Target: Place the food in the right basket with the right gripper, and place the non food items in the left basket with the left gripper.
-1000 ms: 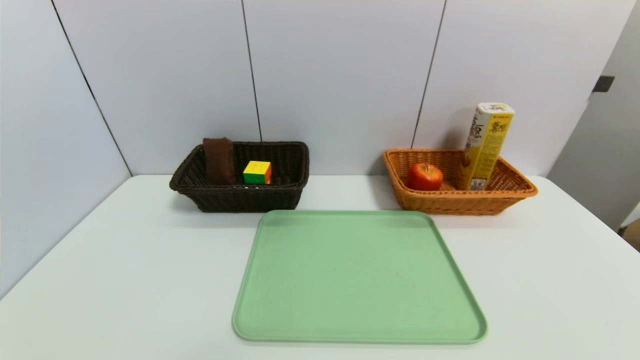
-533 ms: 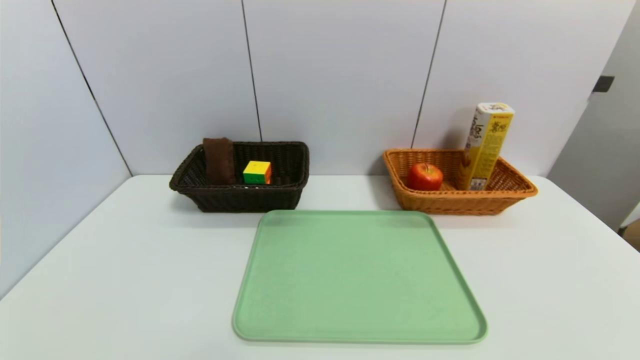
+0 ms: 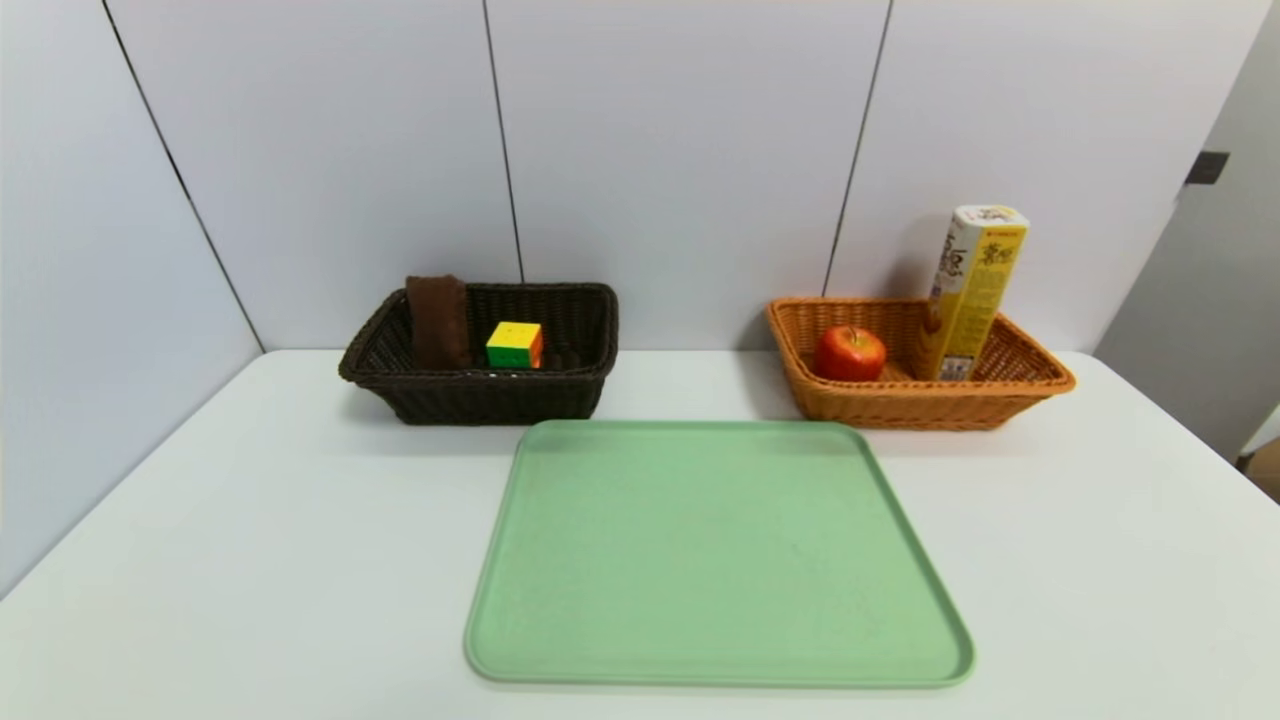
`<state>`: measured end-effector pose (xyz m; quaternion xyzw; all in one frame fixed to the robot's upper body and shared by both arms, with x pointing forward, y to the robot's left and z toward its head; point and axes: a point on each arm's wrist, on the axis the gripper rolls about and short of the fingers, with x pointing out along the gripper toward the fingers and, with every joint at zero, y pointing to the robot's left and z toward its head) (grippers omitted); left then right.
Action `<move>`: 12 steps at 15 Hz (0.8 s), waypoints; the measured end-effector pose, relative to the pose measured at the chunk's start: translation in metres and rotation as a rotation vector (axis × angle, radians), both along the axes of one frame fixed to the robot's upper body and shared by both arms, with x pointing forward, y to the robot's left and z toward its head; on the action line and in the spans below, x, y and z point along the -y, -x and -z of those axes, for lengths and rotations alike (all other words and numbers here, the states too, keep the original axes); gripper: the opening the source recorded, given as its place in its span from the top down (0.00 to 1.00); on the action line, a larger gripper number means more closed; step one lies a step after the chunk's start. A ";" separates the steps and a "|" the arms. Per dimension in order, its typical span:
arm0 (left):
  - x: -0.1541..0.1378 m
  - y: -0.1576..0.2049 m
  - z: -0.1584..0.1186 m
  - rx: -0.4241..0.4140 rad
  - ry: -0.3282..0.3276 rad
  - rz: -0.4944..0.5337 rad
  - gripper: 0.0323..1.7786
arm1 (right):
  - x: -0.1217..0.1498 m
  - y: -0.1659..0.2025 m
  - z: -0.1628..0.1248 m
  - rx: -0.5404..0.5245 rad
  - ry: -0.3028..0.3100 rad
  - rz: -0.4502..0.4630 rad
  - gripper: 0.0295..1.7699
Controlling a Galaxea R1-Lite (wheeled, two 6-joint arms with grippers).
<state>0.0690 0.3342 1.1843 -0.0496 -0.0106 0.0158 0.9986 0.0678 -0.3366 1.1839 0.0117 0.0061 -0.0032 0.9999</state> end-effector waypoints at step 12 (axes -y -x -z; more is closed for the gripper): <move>0.000 0.000 0.000 0.000 0.002 -0.002 0.05 | 0.000 0.000 0.000 -0.001 0.001 0.000 0.03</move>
